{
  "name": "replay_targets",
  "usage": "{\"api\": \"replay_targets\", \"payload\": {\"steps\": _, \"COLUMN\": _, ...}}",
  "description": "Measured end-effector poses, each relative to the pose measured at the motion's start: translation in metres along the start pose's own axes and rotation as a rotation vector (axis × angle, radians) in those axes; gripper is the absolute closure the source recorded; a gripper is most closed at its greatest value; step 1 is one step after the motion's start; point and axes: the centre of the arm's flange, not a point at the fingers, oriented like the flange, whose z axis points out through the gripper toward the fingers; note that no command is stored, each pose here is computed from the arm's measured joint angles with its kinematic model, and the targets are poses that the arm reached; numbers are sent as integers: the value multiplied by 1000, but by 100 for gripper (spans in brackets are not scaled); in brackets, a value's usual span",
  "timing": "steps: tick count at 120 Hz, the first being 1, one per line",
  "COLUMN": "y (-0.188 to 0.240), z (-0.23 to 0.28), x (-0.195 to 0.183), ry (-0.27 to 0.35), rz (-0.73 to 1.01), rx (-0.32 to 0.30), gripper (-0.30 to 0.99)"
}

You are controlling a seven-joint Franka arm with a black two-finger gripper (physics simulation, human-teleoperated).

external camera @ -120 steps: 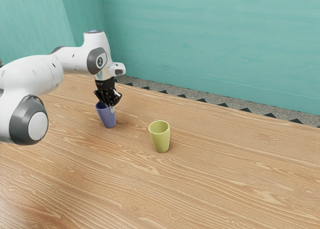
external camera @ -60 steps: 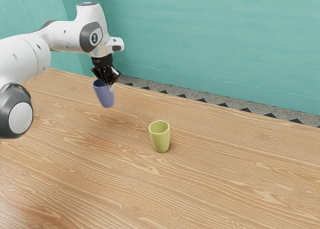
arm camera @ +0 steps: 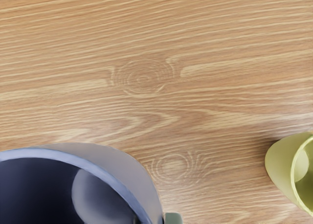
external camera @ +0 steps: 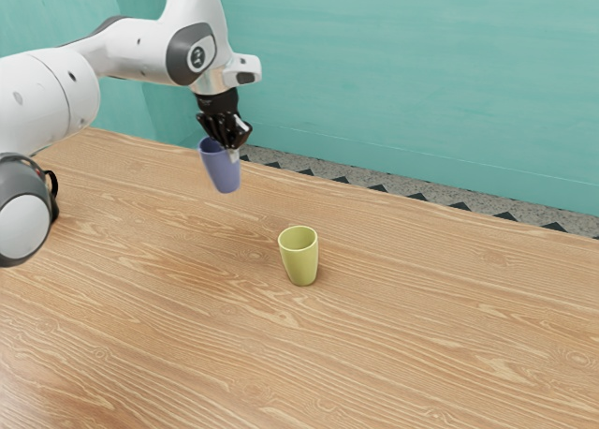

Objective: Place the left cup onto the right cup

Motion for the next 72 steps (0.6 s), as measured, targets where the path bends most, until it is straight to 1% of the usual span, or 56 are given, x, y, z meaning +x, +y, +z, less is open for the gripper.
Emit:
{"api": "replay_targets", "payload": {"steps": 43, "y": 62, "z": -8, "x": -16, "ry": -20, "rz": 86, "rx": -25, "gripper": 78}}
{"api": "replay_targets", "payload": {"steps": 72, "y": 107, "z": -7, "x": -15, "ry": -23, "rz": 153, "rx": -31, "gripper": 78}}
